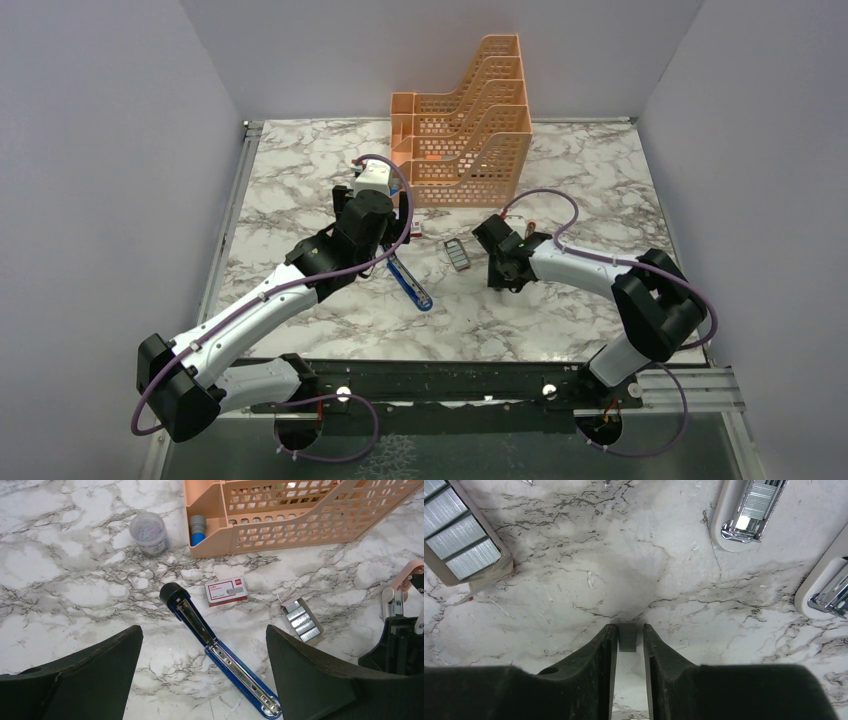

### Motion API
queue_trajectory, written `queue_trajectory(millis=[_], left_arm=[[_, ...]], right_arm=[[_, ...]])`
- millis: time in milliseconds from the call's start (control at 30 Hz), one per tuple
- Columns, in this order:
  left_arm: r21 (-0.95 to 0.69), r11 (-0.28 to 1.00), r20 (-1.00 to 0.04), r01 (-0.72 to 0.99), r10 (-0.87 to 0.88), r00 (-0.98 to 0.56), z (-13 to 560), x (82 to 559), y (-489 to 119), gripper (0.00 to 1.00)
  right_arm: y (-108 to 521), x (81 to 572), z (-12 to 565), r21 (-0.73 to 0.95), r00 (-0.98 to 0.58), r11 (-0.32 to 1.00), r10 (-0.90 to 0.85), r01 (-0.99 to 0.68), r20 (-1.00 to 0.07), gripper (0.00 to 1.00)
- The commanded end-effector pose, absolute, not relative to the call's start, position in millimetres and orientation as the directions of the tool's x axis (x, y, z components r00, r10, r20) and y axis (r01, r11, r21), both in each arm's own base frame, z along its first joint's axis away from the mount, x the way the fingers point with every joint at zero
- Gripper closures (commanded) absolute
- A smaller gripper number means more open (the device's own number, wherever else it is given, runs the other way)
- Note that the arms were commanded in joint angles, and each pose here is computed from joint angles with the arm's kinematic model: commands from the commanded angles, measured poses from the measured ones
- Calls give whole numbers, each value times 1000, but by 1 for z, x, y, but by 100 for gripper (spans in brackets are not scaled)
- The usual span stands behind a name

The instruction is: Load the staples into the stapler

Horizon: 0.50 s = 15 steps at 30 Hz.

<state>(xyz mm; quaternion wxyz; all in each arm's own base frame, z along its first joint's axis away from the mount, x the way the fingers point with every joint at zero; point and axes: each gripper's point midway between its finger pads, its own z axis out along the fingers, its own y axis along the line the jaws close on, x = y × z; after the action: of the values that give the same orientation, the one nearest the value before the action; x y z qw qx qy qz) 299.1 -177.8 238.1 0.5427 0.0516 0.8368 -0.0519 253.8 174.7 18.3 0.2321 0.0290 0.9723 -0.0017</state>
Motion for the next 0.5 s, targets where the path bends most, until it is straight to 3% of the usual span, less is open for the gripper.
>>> queue_trajectory(millis=[0, 233, 467], left_arm=[[-53, 989, -921, 136, 4, -389, 242, 299, -177, 6], [-52, 989, -921, 135, 5, -389, 242, 299, -177, 6], [-51, 989, -921, 135, 6, -390, 241, 299, -177, 6]], right_arm=[[173, 258, 15, 2, -884, 994, 96, 107, -457, 70], [173, 263, 14, -2, -882, 993, 100, 114, -461, 65], [173, 269, 16, -1, -870, 993, 100, 115, -483, 69]])
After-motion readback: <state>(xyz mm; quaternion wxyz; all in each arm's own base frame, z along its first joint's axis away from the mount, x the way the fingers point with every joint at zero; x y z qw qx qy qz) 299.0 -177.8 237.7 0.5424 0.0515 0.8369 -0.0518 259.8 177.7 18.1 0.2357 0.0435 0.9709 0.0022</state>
